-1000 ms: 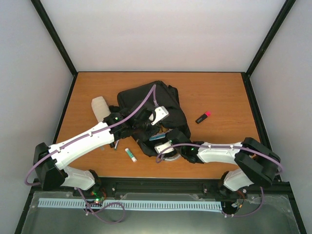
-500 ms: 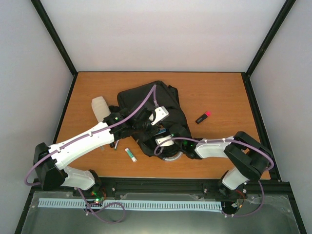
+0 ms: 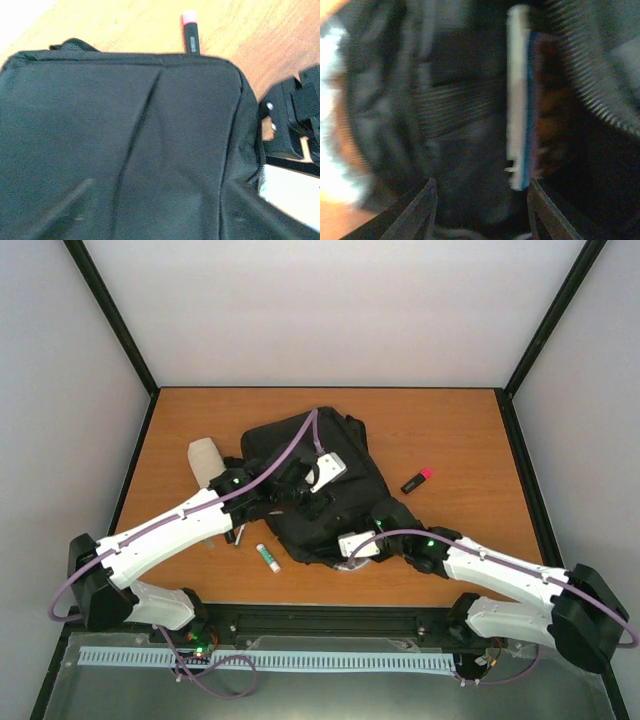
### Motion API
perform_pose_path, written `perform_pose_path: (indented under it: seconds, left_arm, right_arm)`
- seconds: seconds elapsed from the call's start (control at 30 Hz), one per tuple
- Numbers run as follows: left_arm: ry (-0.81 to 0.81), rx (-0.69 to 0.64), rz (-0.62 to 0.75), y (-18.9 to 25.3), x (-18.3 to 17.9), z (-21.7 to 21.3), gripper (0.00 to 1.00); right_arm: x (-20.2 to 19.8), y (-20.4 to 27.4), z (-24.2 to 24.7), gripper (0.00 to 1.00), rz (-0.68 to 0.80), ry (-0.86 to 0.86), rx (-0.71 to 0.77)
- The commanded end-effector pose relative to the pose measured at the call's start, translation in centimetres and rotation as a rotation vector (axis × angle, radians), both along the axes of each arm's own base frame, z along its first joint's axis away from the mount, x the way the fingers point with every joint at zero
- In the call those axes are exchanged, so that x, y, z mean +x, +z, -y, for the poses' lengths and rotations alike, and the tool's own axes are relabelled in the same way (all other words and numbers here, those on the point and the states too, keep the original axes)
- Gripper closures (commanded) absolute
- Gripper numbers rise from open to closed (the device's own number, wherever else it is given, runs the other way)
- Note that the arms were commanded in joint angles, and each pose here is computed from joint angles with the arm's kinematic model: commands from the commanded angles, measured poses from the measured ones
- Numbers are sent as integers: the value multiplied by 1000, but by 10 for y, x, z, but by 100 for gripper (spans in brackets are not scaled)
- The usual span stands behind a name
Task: Pack the student bag
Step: Place the book in the student bag, then move the student bag to the center of the board.
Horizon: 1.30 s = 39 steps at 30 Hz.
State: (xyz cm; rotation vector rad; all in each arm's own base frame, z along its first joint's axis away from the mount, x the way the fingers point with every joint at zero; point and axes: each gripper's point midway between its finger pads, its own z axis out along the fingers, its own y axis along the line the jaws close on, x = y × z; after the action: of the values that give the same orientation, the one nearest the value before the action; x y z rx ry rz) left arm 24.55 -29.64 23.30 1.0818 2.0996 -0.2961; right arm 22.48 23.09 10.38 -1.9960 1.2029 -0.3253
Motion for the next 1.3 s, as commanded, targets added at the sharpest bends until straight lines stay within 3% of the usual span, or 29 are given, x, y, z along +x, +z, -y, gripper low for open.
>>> perform_pose_path:
  seconds: [0.0, 0.2, 0.37, 0.5, 0.7, 0.83, 0.97, 1.27]
  left_arm:
    - [62, -130, 82, 56, 7, -2, 3]
    - [279, -218, 33, 67, 24, -37, 0]
    - [705, -241, 5, 46, 56, -113, 0]
    - [954, -267, -131, 8, 67, -160, 0]
    - [1161, -329, -286, -53, 87, -189, 0]
    - [1186, -373, -382, -90, 101, -177, 0]
    - [1173, -333, -450, -120, 113, -163, 0]
    - [1051, -293, -549, -151, 157, -120, 0]
  right_arm:
    - [-55, -20, 28, 48, -346, -71, -42]
    - [-79, 49, 18, 43, -430, -85, 231]
    - [-65, 100, 15, 41, -516, -176, 492]
    - [-34, 115, 25, 39, -557, -312, 678]
    - [-10, 97, 37, 36, -513, -430, 682]
    - [-11, 96, 39, 35, -524, -443, 678]
    - [-11, 99, 45, 35, -499, -447, 692]
    - [-7, 97, 51, 34, -487, -476, 687]
